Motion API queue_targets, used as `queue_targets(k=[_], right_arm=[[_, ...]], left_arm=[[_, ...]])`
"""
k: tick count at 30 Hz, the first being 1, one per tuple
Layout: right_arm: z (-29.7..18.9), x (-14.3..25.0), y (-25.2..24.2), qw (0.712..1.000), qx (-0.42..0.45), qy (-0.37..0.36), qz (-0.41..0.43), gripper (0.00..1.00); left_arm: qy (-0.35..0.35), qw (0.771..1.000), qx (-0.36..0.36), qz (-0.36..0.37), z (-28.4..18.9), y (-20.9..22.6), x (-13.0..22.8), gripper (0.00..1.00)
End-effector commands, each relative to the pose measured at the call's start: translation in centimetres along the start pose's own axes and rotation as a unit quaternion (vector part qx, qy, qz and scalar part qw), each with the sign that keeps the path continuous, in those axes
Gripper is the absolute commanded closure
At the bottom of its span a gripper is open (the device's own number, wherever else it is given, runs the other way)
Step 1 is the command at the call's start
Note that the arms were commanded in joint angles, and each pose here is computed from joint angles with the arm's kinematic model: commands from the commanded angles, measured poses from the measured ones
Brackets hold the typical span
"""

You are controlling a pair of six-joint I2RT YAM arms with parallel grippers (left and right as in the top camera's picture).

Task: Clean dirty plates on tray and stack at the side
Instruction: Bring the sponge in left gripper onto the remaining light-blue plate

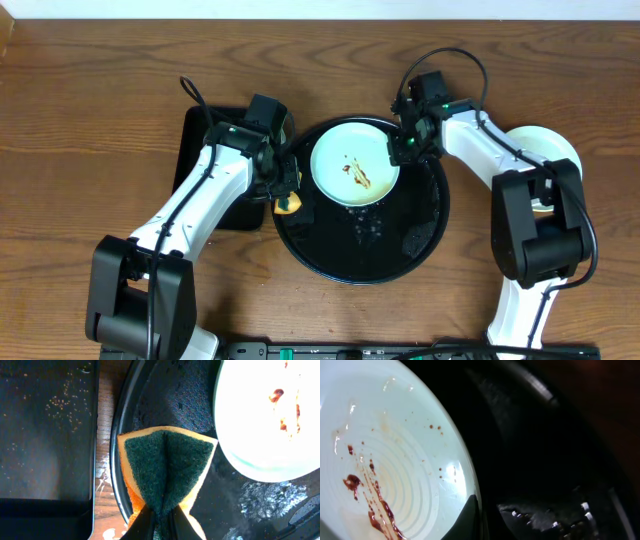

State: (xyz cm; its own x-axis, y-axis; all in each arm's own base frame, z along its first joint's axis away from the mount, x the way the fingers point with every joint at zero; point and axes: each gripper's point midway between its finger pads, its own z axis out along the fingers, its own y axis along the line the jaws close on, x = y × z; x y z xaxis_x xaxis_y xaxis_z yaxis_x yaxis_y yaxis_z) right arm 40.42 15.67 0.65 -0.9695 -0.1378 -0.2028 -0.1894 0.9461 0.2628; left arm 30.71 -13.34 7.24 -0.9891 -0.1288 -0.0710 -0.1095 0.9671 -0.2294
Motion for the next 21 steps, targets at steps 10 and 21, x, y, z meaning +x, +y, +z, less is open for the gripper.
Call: queue_targets(k=[10, 21], right_arm=[[0.2, 2.2, -0.3, 0.999, 0.023, 0.044, 0.02, 0.99], [0.2, 2.2, -0.3, 0.998, 0.024, 0.045, 0.02, 0.99]], left_arm=[[-0.107, 0.983, 0.128, 0.078, -1.0, -7.5, -4.4, 0.92], [-0.093, 0.976, 0.157, 0.123, 4.0, -13.3, -2.9, 0.92]])
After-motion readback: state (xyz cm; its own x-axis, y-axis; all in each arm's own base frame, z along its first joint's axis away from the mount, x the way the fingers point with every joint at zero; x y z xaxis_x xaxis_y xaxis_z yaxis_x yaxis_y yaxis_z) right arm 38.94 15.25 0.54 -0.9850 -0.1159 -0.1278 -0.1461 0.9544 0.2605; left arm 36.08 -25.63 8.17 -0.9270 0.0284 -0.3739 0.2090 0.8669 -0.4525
